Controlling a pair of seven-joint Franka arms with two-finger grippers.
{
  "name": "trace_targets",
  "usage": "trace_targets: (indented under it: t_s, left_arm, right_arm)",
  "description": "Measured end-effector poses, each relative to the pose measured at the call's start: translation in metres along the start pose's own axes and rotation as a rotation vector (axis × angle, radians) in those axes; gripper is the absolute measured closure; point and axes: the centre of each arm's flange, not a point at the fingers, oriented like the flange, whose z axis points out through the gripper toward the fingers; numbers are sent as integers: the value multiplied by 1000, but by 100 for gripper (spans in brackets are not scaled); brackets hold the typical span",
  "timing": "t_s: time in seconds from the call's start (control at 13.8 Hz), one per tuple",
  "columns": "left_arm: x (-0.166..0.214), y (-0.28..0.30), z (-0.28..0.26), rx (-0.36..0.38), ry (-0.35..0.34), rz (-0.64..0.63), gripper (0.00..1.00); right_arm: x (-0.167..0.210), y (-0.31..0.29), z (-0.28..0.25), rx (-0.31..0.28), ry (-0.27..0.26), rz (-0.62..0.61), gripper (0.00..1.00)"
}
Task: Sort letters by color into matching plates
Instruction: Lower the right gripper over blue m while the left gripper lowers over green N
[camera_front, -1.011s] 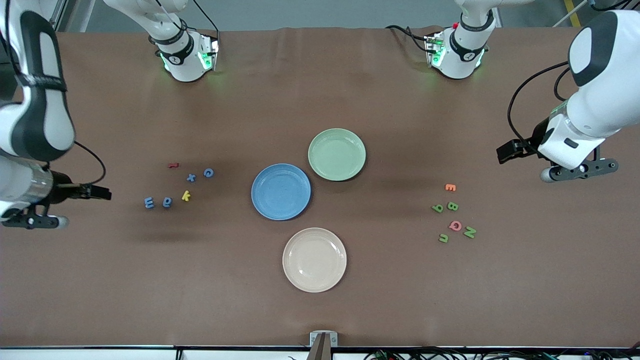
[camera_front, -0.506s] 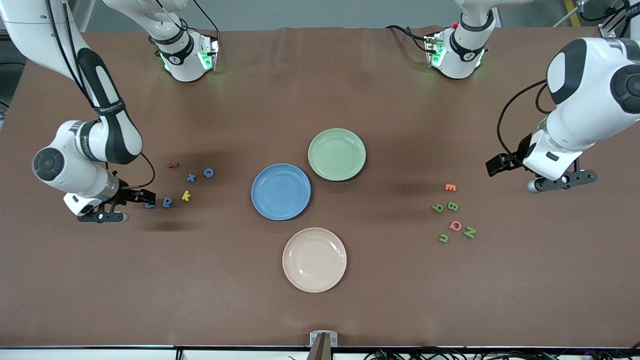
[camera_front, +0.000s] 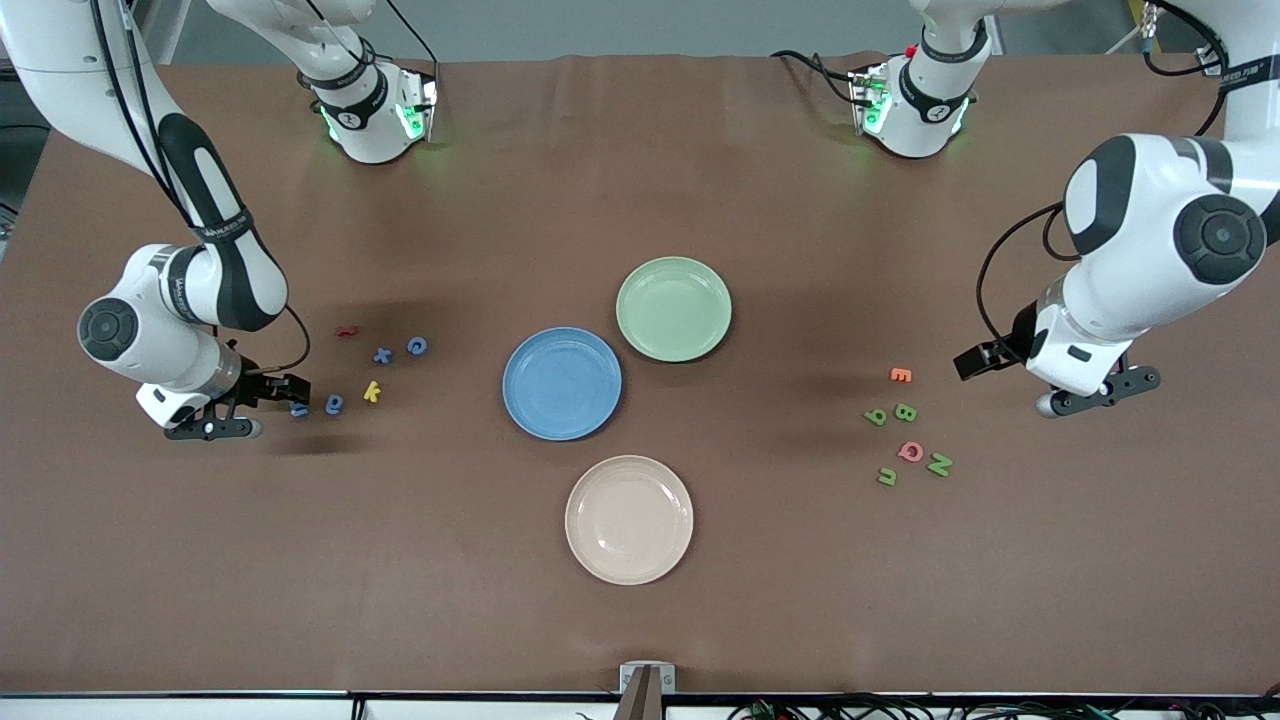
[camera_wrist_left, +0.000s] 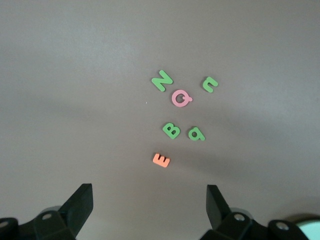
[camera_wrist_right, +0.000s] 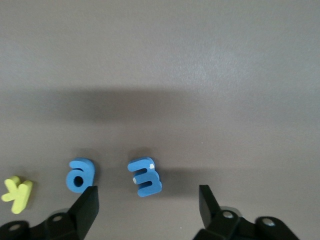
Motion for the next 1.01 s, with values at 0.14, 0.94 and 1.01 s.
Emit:
trace_targets:
  t_s: [0.14,0.94,1.01]
  left_arm:
    - [4,-3,22,-6,2,-42,0]
    - [29,-18,138,3,120,-293,1]
    - [31,-17,150,-3,130,-317,1]
  right_arm:
    - [0,-1,8,0,-4,-27,15]
    - [-1,-4,26,3,-16,-80,31]
    - [-1,-5,26,3,-16,-82,31]
